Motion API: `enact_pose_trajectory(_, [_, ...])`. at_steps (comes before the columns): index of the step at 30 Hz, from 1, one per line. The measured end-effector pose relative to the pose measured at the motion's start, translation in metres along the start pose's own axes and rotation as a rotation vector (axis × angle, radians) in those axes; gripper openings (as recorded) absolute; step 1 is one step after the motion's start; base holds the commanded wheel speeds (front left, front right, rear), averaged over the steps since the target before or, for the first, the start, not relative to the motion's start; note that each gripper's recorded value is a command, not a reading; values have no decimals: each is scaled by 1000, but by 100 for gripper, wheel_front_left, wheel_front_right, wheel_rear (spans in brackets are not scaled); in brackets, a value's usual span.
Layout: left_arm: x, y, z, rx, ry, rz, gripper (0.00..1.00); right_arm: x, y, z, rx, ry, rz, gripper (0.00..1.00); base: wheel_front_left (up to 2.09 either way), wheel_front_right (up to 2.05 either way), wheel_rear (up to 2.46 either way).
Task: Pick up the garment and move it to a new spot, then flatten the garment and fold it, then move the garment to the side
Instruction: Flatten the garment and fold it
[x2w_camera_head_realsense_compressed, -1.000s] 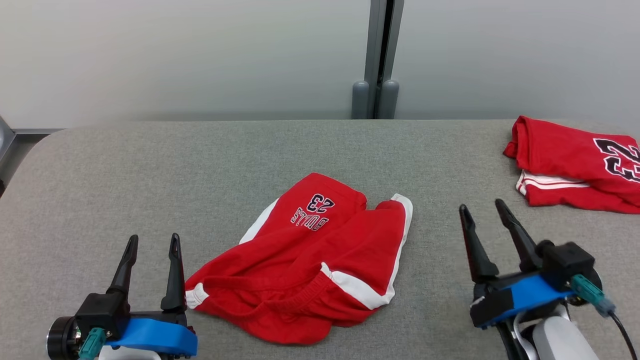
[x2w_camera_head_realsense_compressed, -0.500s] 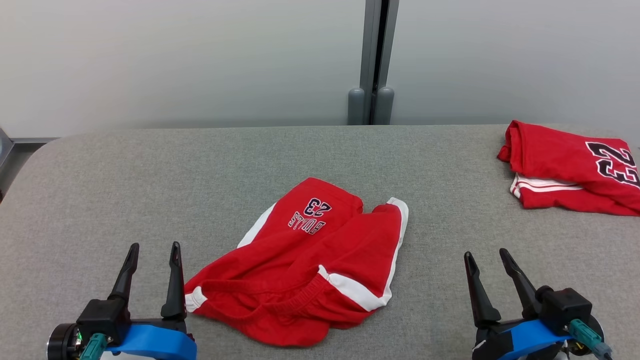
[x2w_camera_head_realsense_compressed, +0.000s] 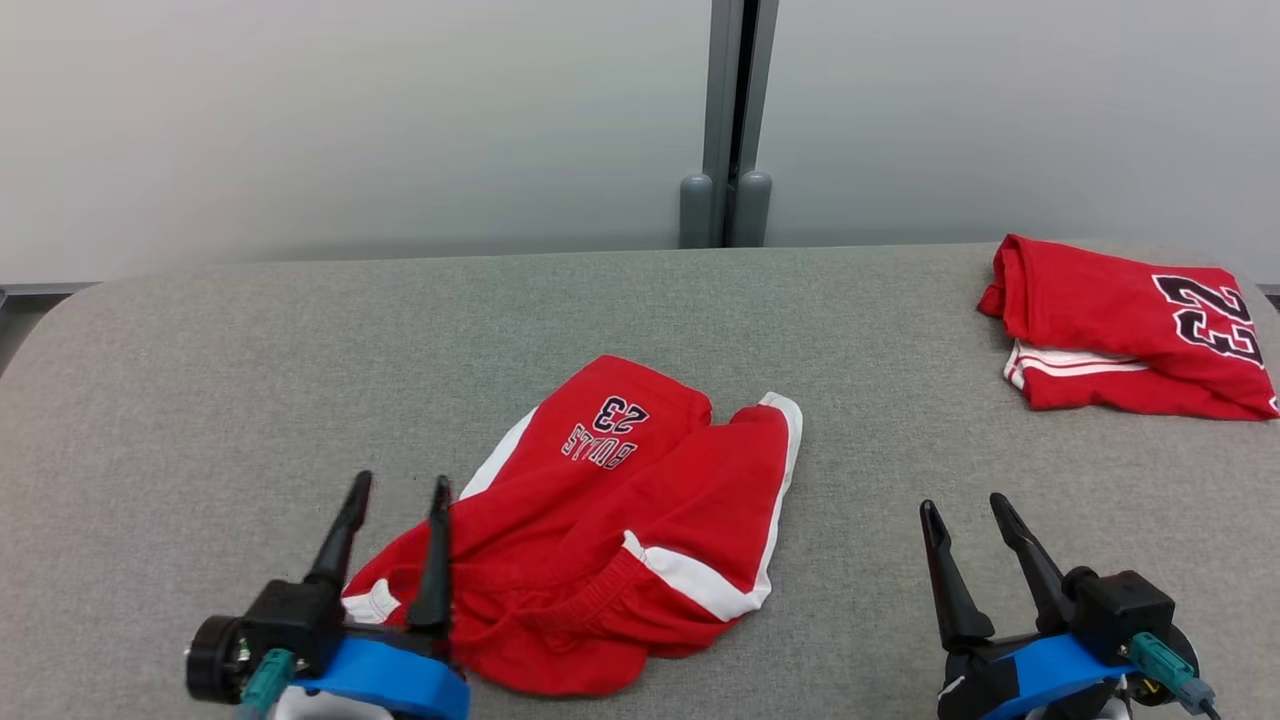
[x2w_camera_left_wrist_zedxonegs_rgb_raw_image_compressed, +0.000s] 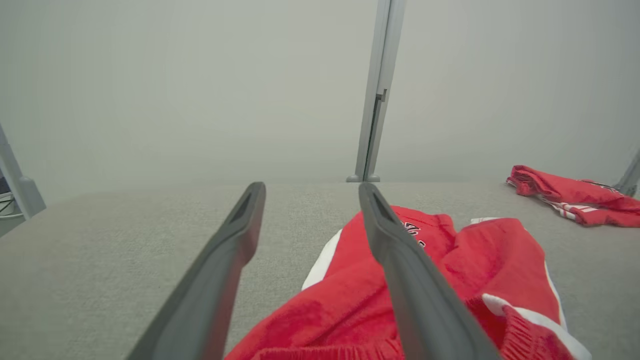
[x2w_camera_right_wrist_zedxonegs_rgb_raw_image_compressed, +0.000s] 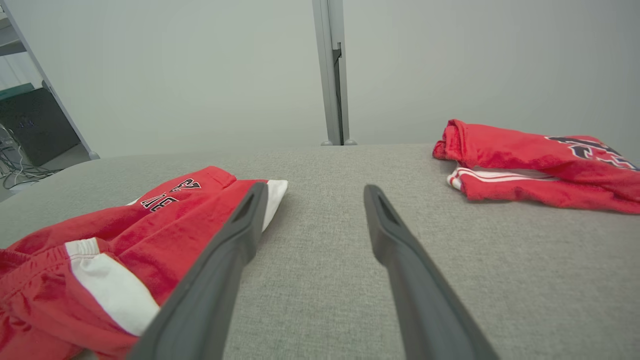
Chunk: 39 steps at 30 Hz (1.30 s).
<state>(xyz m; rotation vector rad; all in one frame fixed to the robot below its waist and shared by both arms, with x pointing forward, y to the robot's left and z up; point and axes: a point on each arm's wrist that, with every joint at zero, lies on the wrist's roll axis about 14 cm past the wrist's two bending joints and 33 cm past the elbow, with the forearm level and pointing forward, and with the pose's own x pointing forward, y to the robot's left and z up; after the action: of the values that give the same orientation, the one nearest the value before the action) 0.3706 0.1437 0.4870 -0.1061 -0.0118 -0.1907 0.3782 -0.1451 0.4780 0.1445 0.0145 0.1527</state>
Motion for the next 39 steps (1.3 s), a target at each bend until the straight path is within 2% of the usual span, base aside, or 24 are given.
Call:
enact_pose_trajectory(4, [14, -50, -4, -32, 16, -163, 100, -1, -6, 0, 0, -1, -17, 100, 0, 0, 0])
enact_pose_trajectory(11, [23, -93, -21, -46, 106, -324, 100, -4, -16, -3, 8, 10, -50, 100, 0, 0, 0])
enact_pose_trajectory(26, [-1, -121, -99, -73, 408, -431, 100, -11, -35, -7, 25, 21, -112, 100, 0, 0, 0])
enact_pose_trajectory(34, [-14, -132, -117, -117, 489, -452, 100, -13, -38, -8, 30, 22, -123, 100, 0, 0, 0])
enact_pose_trajectory(38, [-18, -139, -124, -106, 526, -483, 100, -14, -40, -8, 31, 24, -130, 100, 0, 0, 0])
enact_pose_trajectory(39, [-16, -142, -122, -118, 517, -485, 81, -14, -40, -8, 32, 24, -130, 100, 0, 0, 0])
